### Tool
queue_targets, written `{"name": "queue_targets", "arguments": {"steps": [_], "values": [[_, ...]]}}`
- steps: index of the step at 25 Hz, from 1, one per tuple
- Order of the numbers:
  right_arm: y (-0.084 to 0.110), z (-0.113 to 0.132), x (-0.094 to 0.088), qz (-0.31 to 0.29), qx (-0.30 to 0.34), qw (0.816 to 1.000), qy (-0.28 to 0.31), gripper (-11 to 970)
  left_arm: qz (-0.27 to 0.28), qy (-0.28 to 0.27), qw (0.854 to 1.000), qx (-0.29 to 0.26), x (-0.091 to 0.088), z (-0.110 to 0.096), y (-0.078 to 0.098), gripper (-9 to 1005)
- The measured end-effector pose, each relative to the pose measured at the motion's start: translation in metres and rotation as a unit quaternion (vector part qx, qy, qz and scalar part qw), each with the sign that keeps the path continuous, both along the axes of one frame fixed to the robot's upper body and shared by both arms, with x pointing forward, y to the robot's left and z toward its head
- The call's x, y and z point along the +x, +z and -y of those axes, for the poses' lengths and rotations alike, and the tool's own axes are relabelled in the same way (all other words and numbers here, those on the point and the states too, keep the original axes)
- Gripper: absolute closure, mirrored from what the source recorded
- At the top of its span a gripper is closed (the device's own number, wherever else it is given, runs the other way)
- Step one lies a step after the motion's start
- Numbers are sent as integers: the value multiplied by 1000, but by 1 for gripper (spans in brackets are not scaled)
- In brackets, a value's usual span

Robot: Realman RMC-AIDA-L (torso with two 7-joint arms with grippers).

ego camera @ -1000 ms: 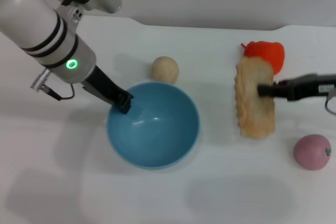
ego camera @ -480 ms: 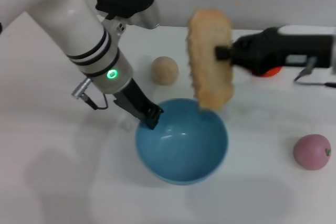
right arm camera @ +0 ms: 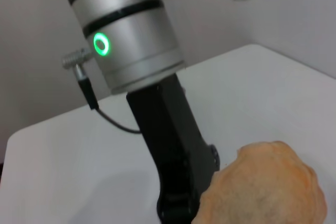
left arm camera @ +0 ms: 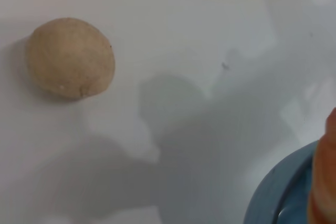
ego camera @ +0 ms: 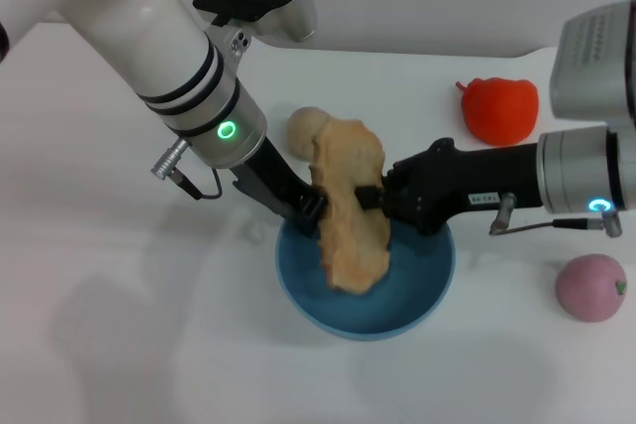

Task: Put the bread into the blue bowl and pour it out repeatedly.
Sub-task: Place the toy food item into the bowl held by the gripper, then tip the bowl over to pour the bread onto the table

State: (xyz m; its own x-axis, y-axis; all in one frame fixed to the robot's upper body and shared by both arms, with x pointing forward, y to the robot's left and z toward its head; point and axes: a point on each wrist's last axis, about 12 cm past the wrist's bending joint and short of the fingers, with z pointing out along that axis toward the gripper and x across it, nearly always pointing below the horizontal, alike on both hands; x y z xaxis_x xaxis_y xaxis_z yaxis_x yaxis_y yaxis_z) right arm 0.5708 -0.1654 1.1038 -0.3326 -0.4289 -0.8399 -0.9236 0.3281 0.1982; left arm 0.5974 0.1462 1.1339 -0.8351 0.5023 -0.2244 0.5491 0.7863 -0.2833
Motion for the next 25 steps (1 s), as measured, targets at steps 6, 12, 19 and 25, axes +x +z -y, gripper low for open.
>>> {"name": "queue_targets", "arguments": {"steps": [6,12,19,25], "values": [[-3,4,-6,-14,3,1000,9,779,2,2,1000,-1,1,-2,1,976],[4,19,-12,-26,30,999,8,651,15,2,1000,3,5,-3,5,977],[7,57,-22,-39,76,996,-24,549,43,-6,999,18,14,-2,17,976],[13,101,-31,-33,139,986,-90,549,73,-24,997,14,18,5,30,977]]}}
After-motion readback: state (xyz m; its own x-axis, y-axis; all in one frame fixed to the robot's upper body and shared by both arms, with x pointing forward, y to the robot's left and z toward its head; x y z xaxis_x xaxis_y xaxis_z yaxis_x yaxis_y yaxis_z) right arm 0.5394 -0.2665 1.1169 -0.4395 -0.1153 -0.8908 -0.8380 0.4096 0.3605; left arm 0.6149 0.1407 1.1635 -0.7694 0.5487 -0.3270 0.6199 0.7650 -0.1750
